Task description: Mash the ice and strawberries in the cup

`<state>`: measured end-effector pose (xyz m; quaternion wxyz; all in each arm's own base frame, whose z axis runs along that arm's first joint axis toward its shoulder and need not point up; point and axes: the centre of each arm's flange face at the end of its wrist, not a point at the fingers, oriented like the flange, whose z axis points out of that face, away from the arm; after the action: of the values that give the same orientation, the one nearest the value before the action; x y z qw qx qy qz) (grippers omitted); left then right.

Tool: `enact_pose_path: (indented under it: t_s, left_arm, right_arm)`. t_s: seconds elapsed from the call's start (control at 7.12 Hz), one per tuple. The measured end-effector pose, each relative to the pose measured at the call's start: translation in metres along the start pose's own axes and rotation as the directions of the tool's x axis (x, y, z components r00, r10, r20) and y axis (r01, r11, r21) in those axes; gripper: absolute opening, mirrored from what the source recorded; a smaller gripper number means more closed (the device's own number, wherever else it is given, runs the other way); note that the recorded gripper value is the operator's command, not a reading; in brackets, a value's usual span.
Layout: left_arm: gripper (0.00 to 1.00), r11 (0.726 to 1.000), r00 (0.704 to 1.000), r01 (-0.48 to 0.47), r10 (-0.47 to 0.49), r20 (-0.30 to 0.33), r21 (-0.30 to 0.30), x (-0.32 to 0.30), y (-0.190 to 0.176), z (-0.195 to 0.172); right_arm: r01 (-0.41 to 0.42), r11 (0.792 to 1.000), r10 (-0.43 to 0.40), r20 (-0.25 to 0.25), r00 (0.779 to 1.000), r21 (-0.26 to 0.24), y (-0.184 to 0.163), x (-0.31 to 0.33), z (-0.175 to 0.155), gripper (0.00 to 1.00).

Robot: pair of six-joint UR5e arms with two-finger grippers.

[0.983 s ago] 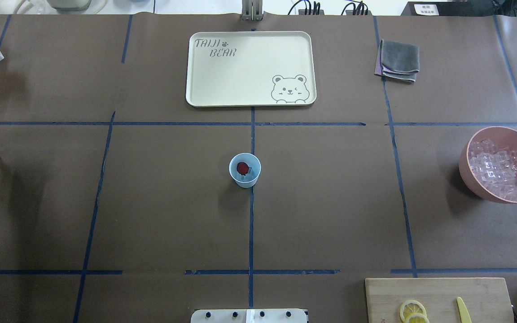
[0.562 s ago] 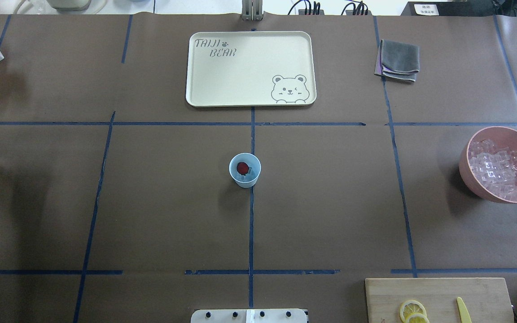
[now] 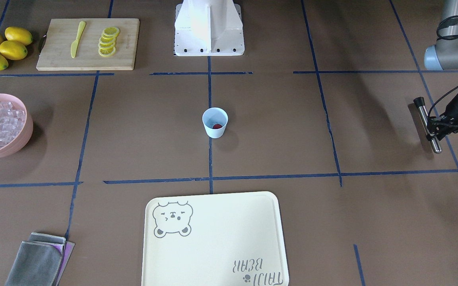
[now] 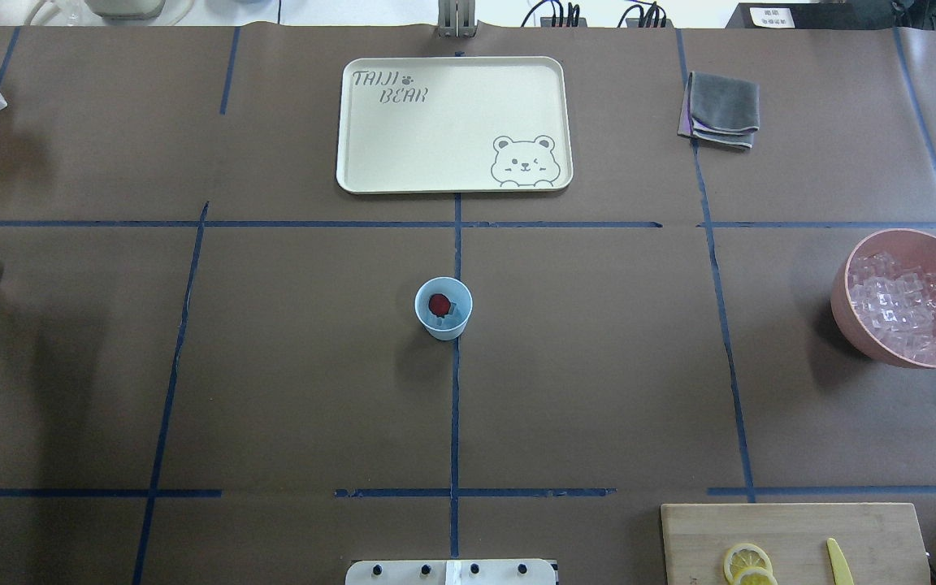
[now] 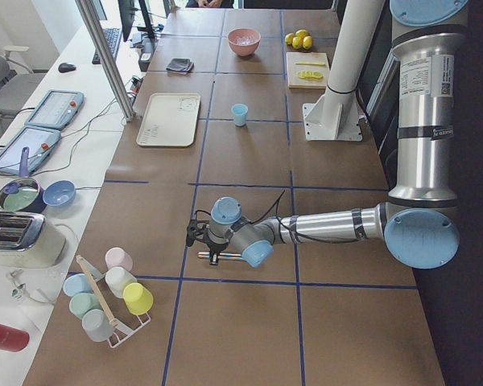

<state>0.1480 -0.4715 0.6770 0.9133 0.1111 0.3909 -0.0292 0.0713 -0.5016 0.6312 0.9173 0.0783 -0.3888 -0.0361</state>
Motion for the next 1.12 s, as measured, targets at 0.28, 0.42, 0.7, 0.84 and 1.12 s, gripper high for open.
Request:
enact_pose_path:
  t_s: [0.28, 0.42, 0.7, 0.84, 1.12]
  left_arm:
    - [0.0, 1.0, 0.997, -0.026, 0.026, -0.069, 0.004, 0.051, -0.016, -0.041]
    - [0.0, 0.997, 0.993, -0.059, 0.063, -0.101, 0.045, 0.085, -0.025, -0.07]
    - [0.0, 0.972, 0.974, -0.139, 0.169, -0.153, 0.191, 0.158, -0.056, -0.127]
    - [0.0, 0.949, 0.96, -0.17, 0.22, -0.173, 0.267, 0.193, -0.076, -0.151]
    - [0.0, 0.896, 0.927, -0.213, 0.311, -0.207, 0.39, 0.275, -0.11, -0.18]
  right_arm:
    - [0.002, 1.0, -0.002, 0.0, 1.0, 0.004, -0.001, -0.002, -0.002, 1.0]
    - [0.004, 1.0, -0.004, 0.0, 1.0, 0.007, -0.001, -0.003, -0.003, 1.0]
    - [0.008, 1.0, -0.008, 0.0, 1.0, 0.011, -0.002, -0.005, -0.005, 1.0]
    - [0.013, 1.0, -0.013, 0.0, 1.0, 0.016, -0.003, -0.008, -0.008, 1.0]
    - [0.019, 1.0, -0.019, 0.002, 1.0, 0.021, -0.004, -0.011, -0.01, 1.0]
